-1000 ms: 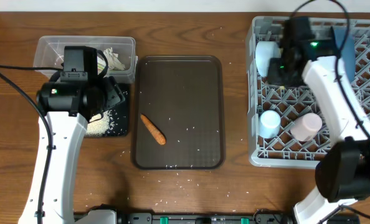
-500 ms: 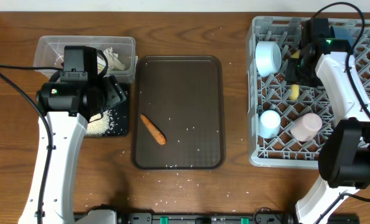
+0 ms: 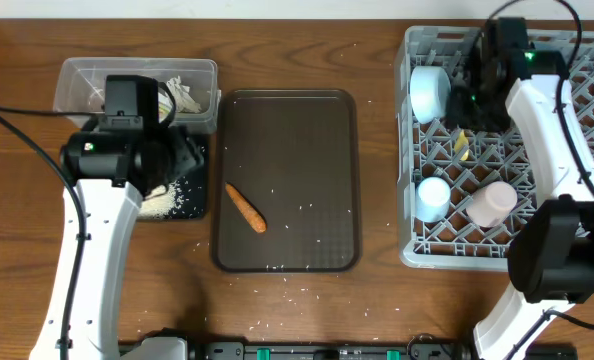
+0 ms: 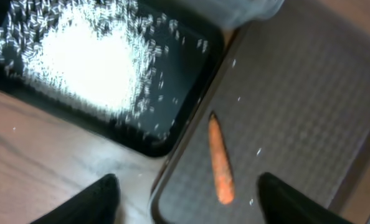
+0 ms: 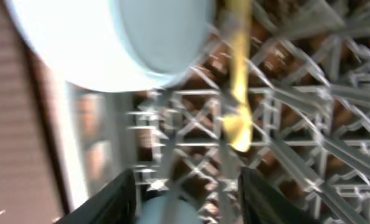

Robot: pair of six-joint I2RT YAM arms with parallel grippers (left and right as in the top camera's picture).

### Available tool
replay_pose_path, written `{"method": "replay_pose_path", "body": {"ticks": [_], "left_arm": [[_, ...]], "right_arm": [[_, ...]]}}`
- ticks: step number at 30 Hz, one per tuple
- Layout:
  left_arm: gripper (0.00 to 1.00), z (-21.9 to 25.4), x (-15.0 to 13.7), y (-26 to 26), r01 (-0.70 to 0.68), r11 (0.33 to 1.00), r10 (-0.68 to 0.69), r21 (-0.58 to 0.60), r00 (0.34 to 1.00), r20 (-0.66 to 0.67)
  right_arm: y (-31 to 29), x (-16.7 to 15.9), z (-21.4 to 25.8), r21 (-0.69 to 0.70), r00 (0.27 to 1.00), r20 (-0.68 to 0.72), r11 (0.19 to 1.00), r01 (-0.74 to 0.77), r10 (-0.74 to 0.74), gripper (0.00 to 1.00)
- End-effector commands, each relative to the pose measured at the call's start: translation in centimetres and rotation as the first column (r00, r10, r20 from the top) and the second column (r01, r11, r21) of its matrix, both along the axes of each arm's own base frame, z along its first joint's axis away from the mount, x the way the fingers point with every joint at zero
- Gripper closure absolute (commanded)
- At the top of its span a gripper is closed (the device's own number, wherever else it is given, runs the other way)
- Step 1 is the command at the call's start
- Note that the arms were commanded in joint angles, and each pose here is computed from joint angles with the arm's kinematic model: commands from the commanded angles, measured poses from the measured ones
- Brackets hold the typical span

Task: Sort waste into correct bins and load items into the dishwasher rack
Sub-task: 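Carry the yellow spoon and insert it into the rack, right gripper, then grasp the carrot on the brown tray with the left gripper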

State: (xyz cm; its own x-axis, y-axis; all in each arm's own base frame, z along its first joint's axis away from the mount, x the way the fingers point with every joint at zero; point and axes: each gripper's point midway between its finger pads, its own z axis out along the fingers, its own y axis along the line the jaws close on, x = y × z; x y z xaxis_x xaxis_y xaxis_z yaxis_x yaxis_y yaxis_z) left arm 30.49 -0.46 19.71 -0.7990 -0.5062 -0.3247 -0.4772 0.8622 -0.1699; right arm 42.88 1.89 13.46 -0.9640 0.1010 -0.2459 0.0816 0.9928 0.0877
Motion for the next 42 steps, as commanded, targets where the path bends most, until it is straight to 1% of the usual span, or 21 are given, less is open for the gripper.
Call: {"method": "replay_pose_path", "body": {"ticks": [1,2,3,9,13,14,15,24,27,30,32,36,42], "left_arm": [[0.31,-1.8,-1.1,-2.0,-0.047,0.998,0.044,-0.042,0.996,-0.081],[0.32,-2.5,-1.5,-2.7,-0.043,0.998,0.039,-0.042,0.994,-0.106],[0.32,-3.3,-1.8,-3.4,-0.045,0.998,0.039,-0.039,0.991,-0.126],[0.31,-9.4,-2.6,-7.0,-0.012,1.0,0.012,0.0,0.977,-0.213],[0.3,-12.8,-3.1,-8.1,0.002,1.0,0.003,0.019,0.961,-0.278],[0.27,-13.6,-3.0,-8.3,0.006,1.0,0.001,0.023,0.957,-0.29],[0.26,-14.2,-2.9,-8.3,0.008,1.0,0.0,0.027,0.954,-0.299],[0.26,-19.1,-2.0,-8.7,0.011,0.999,0.008,0.05,0.929,-0.371],[0.27,-19.8,-2.0,-8.7,0.022,0.998,0.0,0.053,0.926,-0.378],[0.41,-20.2,-1.5,-8.9,0.054,0.997,-0.032,0.049,0.929,-0.369],[0.52,-20.4,-1.2,-9.0,0.056,0.997,-0.035,0.046,0.931,-0.362],[0.7,-20.6,-1.0,-9.1,0.055,0.997,-0.036,0.044,0.934,-0.356],[0.81,-20.5,-0.8,-9.1,0.054,0.998,-0.036,0.042,0.935,-0.352]], "right_arm": [[2.9,0.4,2.0,0.049,0.995,0.05,0.995,-0.085,0.082,0.37],[3.3,0.3,1.9,0.048,0.995,0.048,0.994,-0.094,0.092,0.32],[3.6,0.2,1.9,0.048,0.994,0.042,0.994,-0.1,0.098,0.28],[4.4,-0.4,1.7,0.049,0.993,0.022,0.992,-0.12,0.119,0.21],[4.4,-0.5,1.7,0.049,0.993,0.019,0.992,-0.12,0.119,0.2],[4.4,-0.5,1.7,0.049,0.993,0.019,0.992,-0.12,0.119,0.2],[4.4,-0.5,1.7,0.049,0.993,0.019,0.992,-0.12,0.119,0.2],[4.4,-0.7,1.7,0.046,0.992,0.011,0.991,-0.127,0.126,0.2],[4.3,-0.7,1.7,0.043,0.992,0.012,0.991,-0.126,0.125,0.21],[4.3,-0.7,1.7,0.043,0.992,0.012,0.991,-0.126,0.126,0.21],[4.3,-0.7,1.7,0.043,0.992,0.011,0.991,-0.126,0.126,0.21],[4.3,-0.8,1.6,0.043,0.992,0.006,0.991,-0.126,0.126,0.21],[4.2,-0.9,1.6,0.039,0.992,0.0,0.991,-0.125,0.125,0.21]]}}
